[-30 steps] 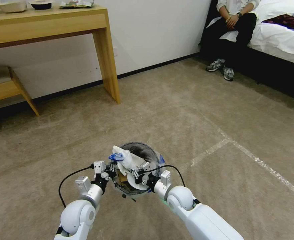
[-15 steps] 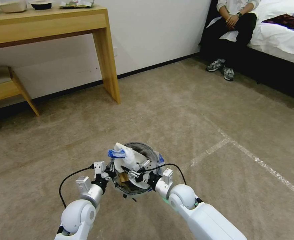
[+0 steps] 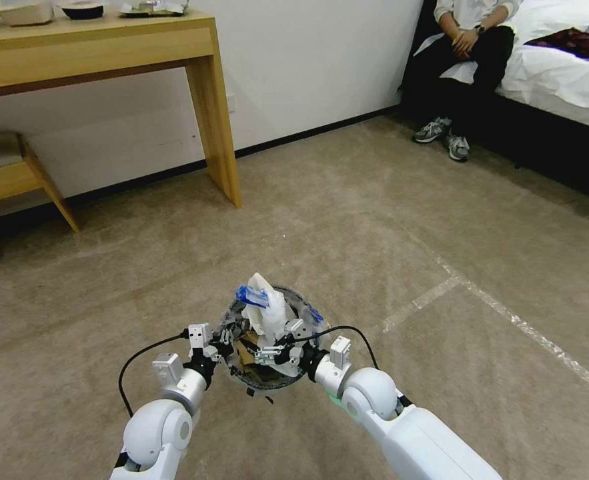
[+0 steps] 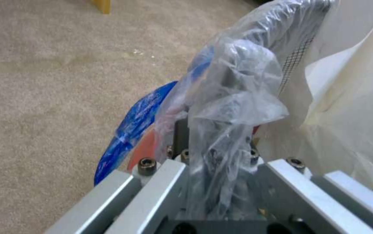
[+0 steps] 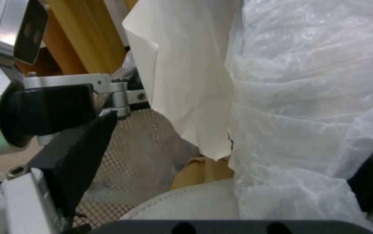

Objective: Pick up the trash bin and place the garbage on the floor into it.

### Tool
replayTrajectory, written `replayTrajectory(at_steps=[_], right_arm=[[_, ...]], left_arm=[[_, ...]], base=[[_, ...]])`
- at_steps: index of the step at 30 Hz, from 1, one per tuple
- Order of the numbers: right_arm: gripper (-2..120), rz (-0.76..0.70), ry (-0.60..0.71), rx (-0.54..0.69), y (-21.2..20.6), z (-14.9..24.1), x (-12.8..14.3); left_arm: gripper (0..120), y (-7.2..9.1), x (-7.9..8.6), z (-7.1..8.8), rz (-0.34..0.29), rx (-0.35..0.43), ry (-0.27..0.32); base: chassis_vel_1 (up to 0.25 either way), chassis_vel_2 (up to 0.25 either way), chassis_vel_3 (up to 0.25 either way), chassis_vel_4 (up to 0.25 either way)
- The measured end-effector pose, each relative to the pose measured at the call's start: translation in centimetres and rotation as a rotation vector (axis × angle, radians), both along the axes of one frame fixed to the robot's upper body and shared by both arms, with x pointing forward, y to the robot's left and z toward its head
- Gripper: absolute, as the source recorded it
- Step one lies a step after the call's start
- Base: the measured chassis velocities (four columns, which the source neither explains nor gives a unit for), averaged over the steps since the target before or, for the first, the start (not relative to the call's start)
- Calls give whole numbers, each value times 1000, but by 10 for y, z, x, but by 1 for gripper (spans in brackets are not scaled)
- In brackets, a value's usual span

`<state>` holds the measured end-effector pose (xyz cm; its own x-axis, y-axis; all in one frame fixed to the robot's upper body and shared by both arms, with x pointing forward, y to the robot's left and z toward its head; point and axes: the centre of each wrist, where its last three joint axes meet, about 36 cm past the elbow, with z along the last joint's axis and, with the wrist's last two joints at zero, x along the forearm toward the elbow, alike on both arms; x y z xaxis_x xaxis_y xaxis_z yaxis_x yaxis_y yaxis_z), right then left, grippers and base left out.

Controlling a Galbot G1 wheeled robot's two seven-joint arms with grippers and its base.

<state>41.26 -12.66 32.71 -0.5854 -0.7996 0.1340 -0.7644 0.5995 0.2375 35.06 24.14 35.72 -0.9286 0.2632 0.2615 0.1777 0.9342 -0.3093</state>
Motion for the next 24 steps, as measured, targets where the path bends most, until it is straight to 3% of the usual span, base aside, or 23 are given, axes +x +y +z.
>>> replayTrajectory(at_steps=[24], right_arm=[[100,13,-7,5,0,7,-4]], left_arm=[[1,3,6,-3,14,-3,1]], base=[[0,0,0,0]])
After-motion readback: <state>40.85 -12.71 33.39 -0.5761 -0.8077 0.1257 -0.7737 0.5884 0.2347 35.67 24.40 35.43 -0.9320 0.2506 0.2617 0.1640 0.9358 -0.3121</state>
